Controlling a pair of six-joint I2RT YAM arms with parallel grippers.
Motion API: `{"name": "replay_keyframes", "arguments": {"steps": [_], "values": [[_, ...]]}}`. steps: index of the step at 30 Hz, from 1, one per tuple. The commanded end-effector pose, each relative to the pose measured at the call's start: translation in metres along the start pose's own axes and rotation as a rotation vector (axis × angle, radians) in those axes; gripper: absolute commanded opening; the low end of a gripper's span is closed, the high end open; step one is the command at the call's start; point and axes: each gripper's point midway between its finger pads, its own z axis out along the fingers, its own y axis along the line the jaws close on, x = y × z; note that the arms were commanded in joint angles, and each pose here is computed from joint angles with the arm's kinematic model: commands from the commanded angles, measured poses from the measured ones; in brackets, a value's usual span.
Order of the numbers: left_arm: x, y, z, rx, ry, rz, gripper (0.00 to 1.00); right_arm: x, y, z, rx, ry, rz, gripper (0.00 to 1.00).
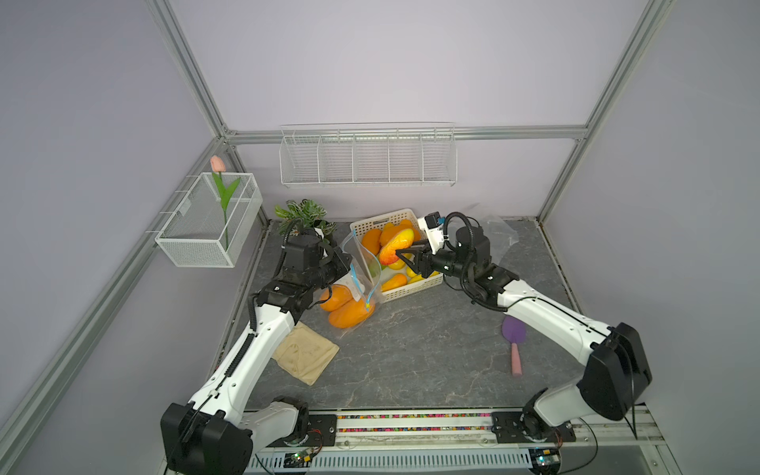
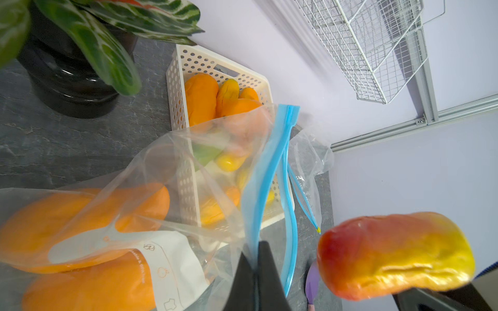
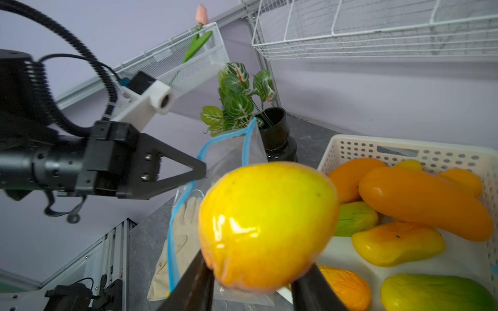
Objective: Place the mango in a zip-top bag and seal the zipper
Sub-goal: Place the mango in the zipper food storage bag, then pick up the mango from the basket.
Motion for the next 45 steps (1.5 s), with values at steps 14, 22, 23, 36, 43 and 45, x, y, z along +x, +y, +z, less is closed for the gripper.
{"name": "replay_keyframes", "arguments": {"steps": [14,22,23,36,43,45], "values": [[-0.025,-0.029,-0.026,0.04,-0.063,0.041,0.0,0.044,0.012,0.055,0.022,0.217,-0.205,0.94],[-0.028,-0.018,-0.034,-0.017,-0.096,0.067,0.0,0.015,-0.036,0.005,0.206,0.103,0.049,0.96],[-0.028,-0.018,-0.035,-0.018,-0.1,0.071,0.0,0.023,-0.058,0.004,0.267,0.118,0.129,0.92],[-0.026,-0.013,-0.042,-0.035,-0.113,0.077,0.0,0.131,-0.198,0.067,0.625,0.444,0.485,0.83],[-0.023,-0.008,-0.04,-0.047,-0.104,0.081,0.0,0.176,-0.241,0.079,0.78,0.53,0.509,0.81],[-0.023,-0.007,-0.041,-0.054,-0.108,0.083,0.0,0.179,-0.244,0.087,0.766,0.52,0.508,0.81]]}}
